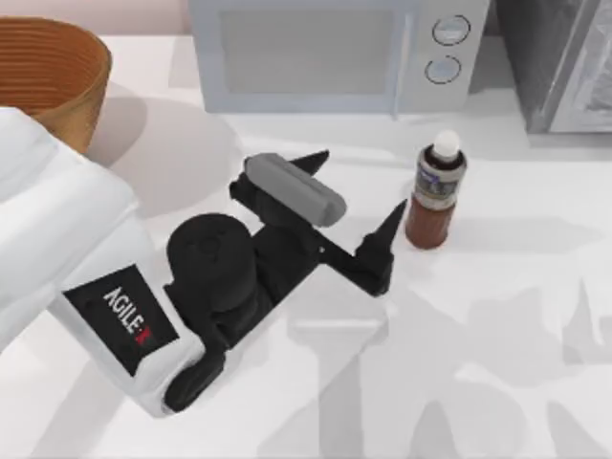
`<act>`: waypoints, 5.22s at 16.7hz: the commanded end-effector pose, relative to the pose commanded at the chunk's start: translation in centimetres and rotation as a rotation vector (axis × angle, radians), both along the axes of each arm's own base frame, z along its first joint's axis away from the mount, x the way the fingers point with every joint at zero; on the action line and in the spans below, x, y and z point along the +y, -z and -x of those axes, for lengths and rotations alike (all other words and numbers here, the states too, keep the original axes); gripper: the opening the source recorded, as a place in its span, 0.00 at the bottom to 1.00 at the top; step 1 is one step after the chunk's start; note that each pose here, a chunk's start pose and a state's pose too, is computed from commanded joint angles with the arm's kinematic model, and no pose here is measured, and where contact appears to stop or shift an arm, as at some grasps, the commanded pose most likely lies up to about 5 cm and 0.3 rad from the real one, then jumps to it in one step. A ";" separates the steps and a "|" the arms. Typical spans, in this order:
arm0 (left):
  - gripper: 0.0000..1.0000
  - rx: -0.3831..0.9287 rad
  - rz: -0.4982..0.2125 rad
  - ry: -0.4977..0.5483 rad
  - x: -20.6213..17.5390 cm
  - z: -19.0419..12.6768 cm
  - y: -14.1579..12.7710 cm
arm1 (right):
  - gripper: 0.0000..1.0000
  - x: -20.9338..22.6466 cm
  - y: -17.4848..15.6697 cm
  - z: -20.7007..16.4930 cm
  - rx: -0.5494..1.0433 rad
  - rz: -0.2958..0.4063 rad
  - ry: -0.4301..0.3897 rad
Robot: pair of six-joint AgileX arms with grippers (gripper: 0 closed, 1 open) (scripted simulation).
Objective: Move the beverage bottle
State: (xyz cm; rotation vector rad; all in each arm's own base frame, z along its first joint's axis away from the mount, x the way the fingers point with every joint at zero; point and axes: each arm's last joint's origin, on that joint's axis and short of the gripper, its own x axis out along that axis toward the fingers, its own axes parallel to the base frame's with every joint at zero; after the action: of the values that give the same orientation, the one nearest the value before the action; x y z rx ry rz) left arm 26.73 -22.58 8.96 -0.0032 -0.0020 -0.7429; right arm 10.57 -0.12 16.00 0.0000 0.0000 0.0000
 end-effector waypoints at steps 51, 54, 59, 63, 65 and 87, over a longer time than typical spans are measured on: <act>0.00 0.000 -0.006 0.060 -9.2 -6.2 3.9 | 1.00 0.0 0.0 0.0 0.000 0.000 0.000; 0.00 -0.018 0.008 0.063 -6.9 -7.2 3.1 | 1.00 0.0 0.0 0.0 0.000 0.000 0.000; 0.00 -0.019 -0.002 0.067 3.3 -9.7 1.9 | 1.00 0.0 0.0 0.0 0.000 0.000 0.000; 0.00 -0.033 -0.009 0.061 9.7 -9.6 0.9 | 1.00 0.0 0.0 0.0 0.000 0.000 0.000; 0.00 -0.023 -0.014 0.059 13.4 -9.0 0.9 | 1.00 0.0 0.0 0.0 0.000 0.000 0.000; 0.00 -0.005 -0.016 0.056 21.1 -6.2 3.3 | 1.00 0.0 0.0 0.0 0.000 0.000 0.000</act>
State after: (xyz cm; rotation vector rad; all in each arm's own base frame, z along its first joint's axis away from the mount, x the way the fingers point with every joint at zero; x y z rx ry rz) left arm 32.89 -1.48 5.65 0.0137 -0.0005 -0.7994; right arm 10.57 -0.12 16.00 0.0000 0.0000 0.0000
